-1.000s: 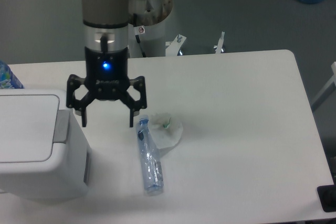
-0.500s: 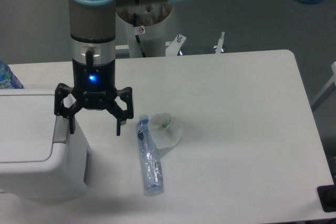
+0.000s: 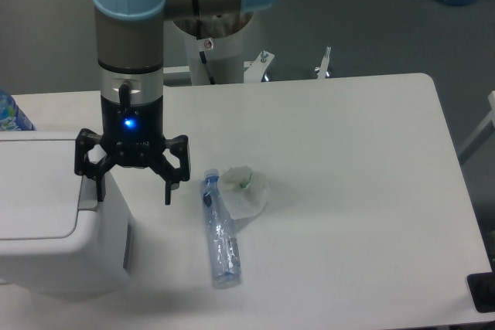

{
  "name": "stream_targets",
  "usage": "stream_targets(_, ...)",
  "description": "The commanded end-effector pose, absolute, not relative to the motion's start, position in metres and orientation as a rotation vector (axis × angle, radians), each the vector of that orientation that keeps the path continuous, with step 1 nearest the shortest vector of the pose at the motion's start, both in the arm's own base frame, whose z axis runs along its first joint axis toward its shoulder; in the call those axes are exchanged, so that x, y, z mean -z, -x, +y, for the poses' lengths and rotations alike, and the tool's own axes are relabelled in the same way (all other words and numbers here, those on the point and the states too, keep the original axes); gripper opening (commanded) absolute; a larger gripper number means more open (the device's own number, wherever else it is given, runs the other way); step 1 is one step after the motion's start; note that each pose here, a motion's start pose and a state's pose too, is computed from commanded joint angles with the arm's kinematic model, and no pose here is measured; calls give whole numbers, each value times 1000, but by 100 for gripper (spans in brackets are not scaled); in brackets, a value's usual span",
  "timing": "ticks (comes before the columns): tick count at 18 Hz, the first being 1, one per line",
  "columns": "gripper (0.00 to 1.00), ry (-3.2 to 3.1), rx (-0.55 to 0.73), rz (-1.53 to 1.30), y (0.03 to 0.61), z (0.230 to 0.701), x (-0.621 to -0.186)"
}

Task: Open the trash can
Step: 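Lower the gripper onto the edge of the trash can lid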

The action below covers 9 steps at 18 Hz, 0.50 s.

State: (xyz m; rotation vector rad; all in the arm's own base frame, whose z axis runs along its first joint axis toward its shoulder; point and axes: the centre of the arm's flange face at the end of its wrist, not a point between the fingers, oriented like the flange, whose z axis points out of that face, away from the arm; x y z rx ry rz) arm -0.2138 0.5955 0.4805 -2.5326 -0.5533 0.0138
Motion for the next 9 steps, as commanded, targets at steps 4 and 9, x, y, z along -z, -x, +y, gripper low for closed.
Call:
stream_targets(4, 100, 2534, -15, -554, 214, 595, -480)
stream_targets(9, 100, 2534, -15, -554, 214, 596, -478)
